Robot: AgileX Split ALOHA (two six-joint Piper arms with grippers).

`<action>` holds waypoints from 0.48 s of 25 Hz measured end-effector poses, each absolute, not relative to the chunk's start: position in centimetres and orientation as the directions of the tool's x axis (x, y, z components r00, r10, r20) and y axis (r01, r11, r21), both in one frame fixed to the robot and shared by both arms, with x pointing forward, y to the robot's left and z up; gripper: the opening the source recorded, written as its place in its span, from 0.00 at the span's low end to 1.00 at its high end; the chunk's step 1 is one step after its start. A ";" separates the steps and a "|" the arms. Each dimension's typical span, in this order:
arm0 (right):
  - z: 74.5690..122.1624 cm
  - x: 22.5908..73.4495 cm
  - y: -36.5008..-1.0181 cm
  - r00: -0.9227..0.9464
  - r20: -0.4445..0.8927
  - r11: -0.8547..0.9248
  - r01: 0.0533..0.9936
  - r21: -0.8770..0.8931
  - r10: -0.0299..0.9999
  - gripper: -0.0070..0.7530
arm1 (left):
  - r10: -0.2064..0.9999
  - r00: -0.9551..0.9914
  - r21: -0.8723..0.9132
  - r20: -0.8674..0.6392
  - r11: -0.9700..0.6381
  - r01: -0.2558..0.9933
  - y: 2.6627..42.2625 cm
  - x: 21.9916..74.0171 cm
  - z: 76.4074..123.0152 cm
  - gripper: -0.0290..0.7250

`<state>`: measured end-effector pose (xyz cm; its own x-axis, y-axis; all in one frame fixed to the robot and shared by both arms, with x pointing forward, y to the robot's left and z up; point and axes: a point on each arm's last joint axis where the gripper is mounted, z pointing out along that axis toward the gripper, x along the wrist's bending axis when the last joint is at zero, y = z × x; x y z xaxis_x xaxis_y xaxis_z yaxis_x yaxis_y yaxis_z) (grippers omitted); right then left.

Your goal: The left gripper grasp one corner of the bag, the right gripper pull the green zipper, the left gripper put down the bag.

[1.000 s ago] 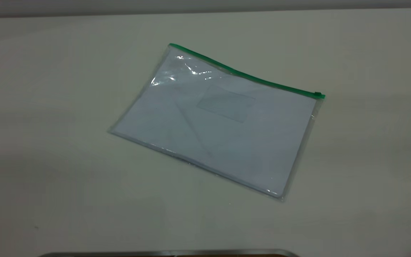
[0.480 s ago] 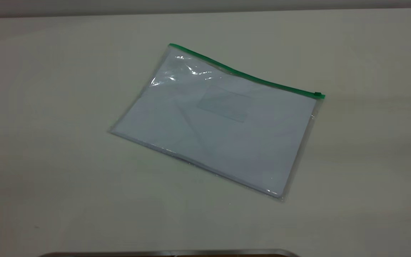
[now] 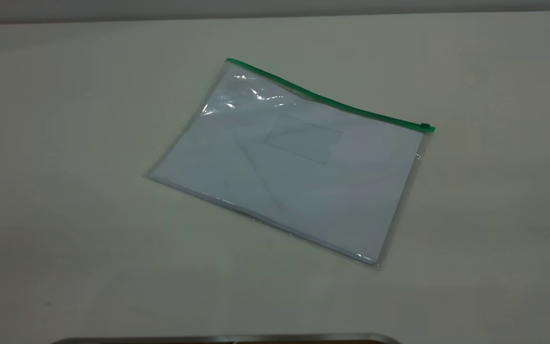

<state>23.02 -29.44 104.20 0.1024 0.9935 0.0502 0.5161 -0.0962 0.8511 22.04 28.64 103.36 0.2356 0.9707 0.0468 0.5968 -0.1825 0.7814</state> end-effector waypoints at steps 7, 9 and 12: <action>104.2 23.0 -29.5 0.000 0.049 -0.041 0.525 0.850 0.999 0.55 | 0.970 0.238 0.782 0.047 -0.184 0.596 28.6 22.0 103.4 0.69; 104.2 23.0 -29.6 -0.017 0.048 -0.032 0.525 0.850 0.999 0.55 | 0.970 0.238 0.782 0.047 -0.184 0.596 28.6 22.0 103.4 0.69; 104.2 23.0 -29.6 -0.019 0.047 -0.030 0.525 0.850 0.999 0.55 | 0.970 0.238 0.782 0.047 -0.184 0.596 28.6 22.0 103.4 0.69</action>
